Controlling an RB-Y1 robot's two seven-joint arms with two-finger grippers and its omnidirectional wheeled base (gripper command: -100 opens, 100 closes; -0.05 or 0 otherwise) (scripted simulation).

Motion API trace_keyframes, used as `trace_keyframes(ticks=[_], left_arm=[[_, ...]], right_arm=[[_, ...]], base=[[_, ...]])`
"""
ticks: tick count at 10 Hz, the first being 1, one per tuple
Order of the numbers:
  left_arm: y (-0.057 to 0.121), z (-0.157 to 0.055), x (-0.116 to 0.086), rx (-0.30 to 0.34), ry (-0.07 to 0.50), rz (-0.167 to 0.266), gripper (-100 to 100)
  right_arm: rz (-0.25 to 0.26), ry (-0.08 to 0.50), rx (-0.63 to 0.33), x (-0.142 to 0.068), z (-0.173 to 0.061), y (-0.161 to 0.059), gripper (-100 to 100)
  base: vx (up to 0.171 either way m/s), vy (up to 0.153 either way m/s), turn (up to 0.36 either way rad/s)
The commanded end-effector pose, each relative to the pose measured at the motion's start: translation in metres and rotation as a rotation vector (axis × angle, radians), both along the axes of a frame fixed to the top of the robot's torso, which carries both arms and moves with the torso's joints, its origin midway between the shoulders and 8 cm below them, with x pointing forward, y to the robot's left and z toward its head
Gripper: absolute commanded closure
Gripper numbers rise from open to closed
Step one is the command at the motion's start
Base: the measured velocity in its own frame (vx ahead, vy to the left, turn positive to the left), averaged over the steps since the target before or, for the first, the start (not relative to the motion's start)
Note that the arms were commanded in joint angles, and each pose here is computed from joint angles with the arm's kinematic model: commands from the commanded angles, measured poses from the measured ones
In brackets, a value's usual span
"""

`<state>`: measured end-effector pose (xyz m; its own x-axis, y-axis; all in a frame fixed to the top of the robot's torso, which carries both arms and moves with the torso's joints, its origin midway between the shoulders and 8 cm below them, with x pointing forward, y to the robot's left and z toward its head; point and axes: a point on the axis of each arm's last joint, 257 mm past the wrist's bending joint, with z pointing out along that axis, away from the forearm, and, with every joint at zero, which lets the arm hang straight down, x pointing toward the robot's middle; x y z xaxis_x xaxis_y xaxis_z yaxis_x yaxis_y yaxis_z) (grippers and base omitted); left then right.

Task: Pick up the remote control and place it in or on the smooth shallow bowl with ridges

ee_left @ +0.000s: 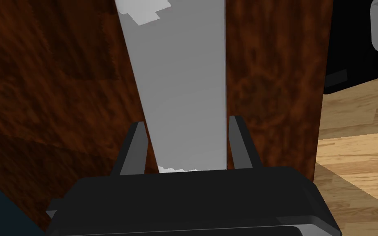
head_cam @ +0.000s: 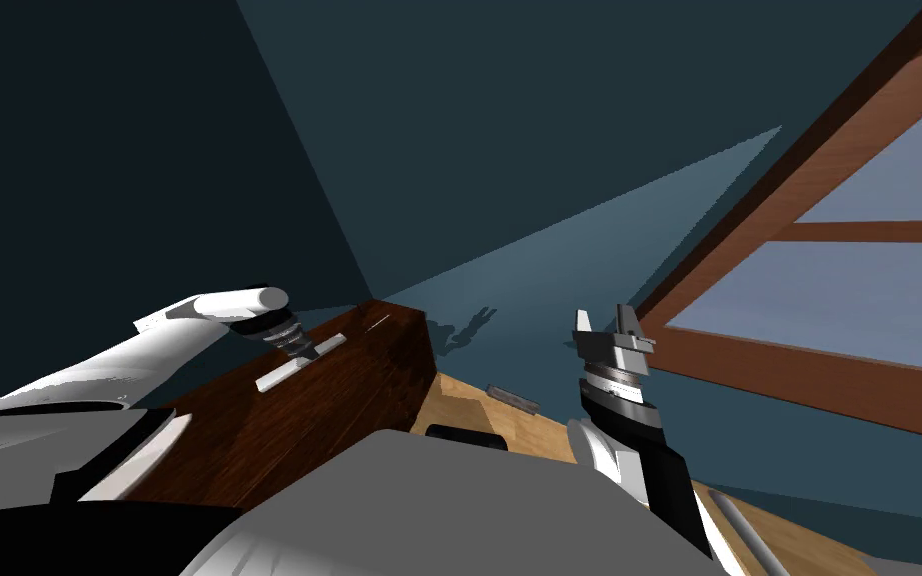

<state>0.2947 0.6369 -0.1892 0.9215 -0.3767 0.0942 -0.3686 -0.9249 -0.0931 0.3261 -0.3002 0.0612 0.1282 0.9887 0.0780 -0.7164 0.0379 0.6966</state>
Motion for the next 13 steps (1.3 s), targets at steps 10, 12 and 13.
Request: trace_keyframes(ticks=[10, 12, 13], left_arm=[[0.029, 0.013, -0.053, -0.027, 0.094, 0.092, 100], [0.036, 0.007, -0.066, -0.038, 0.106, 0.120, 100], [0.039, 0.005, -0.073, -0.043, 0.111, 0.134, 100]], right_arm=[[0.000, 0.000, 0.000, 0.000, 0.000, 0.000, 0], [0.000, 0.000, 0.000, 0.000, 0.000, 0.000, 0], [0.000, 0.000, 0.000, 0.000, 0.000, 0.000, 0]], base=[[-0.166, 0.112, -0.048], [-0.042, 0.062, -0.011], [-0.064, 0.099, -0.024]])
